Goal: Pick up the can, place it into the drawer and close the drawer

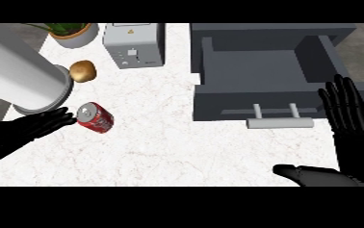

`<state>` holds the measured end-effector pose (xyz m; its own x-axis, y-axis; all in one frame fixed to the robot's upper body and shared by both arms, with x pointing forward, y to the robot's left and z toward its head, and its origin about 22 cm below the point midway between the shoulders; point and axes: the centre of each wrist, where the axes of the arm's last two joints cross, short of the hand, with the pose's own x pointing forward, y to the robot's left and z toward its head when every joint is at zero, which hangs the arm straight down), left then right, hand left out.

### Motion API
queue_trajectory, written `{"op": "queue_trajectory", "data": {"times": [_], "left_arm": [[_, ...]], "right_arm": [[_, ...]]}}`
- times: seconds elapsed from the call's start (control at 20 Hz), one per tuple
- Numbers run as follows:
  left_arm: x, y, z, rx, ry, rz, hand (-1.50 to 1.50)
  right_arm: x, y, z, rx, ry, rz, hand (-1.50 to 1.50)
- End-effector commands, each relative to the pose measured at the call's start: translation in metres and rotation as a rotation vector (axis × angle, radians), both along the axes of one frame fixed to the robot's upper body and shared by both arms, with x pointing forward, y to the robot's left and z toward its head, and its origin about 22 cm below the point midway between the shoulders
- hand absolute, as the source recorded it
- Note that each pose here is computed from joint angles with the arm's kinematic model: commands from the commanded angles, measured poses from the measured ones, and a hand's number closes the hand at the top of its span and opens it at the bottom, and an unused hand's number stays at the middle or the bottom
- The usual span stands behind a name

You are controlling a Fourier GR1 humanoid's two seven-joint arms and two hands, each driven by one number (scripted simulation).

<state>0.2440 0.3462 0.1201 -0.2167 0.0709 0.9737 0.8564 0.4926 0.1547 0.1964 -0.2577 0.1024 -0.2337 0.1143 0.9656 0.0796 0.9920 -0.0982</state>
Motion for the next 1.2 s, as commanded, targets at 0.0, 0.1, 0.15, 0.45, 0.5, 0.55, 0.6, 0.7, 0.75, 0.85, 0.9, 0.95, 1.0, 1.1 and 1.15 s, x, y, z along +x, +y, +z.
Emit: {"op": "queue_trajectory", "data": {"times": [0.0,0.1,0.15,0.45,0.5,0.55,0.6,0.7,0.75,0.85,0.9,0.95,1.0,1.1,1.15], "left_arm": [[0.016,0.061,0.024,0.007,0.012,-0.064,-1.5],[0.023,0.062,0.009,-0.005,0.058,-0.049,-1.5],[0.02,0.062,0.015,-0.015,0.059,-0.05,-1.5],[0.04,0.065,0.002,0.023,0.114,-0.016,-1.5],[0.058,0.061,0.001,0.022,0.102,-0.012,-1.5],[0.052,0.042,-0.006,0.034,0.11,-0.021,-1.5],[0.054,0.05,-0.001,0.024,0.11,0.005,-1.5],[0.065,0.047,0.001,0.026,0.1,0.005,-1.5],[0.055,0.025,-0.024,0.02,0.094,-0.018,-1.5],[0.065,0.042,-0.006,0.041,0.105,0.007,-1.5],[0.07,0.04,-0.024,0.033,0.113,-0.002,-1.5],[0.049,0.029,-0.03,0.049,0.11,-0.033,-1.5],[0.071,0.032,-0.02,0.04,0.133,-0.003,-1.5],[0.065,0.023,-0.044,0.04,0.133,-0.015,-1.5],[0.069,0.035,-0.045,0.033,0.133,-0.011,-1.5]], "right_arm": [[0.0,-0.011,-0.004,0.009,0.018,-0.022,-1.5],[-0.023,-0.012,0.011,0.005,0.031,-0.003,-1.5],[-0.014,0.011,-0.001,0.016,0.018,-0.007,-1.5],[-0.01,-0.024,-0.011,0.003,0.029,-0.022,-1.5],[-0.008,-0.02,-0.005,-0.007,0.034,-0.015,-1.5],[-0.024,-0.009,-0.012,0.01,0.02,-0.016,-1.5],[-0.024,-0.027,-0.012,-0.001,0.007,-0.022,-1.5],[-0.029,-0.039,-0.009,0.012,0.007,-0.036,-1.5],[-0.027,-0.019,-0.025,0.011,0.034,-0.026,-1.5],[-0.036,-0.028,-0.002,-0.008,0.023,-0.037,-1.5],[-0.026,-0.006,-0.011,0.017,0.018,-0.039,-1.5],[-0.016,-0.022,-0.042,-0.01,0.019,-0.038,-1.5],[-0.03,-0.045,-0.015,0.003,0.009,-0.024,-1.5],[-0.031,-0.038,-0.02,0.001,0.03,-0.029,-1.5],[-0.035,-0.026,-0.034,0.009,0.022,-0.016,-1.5]]}}
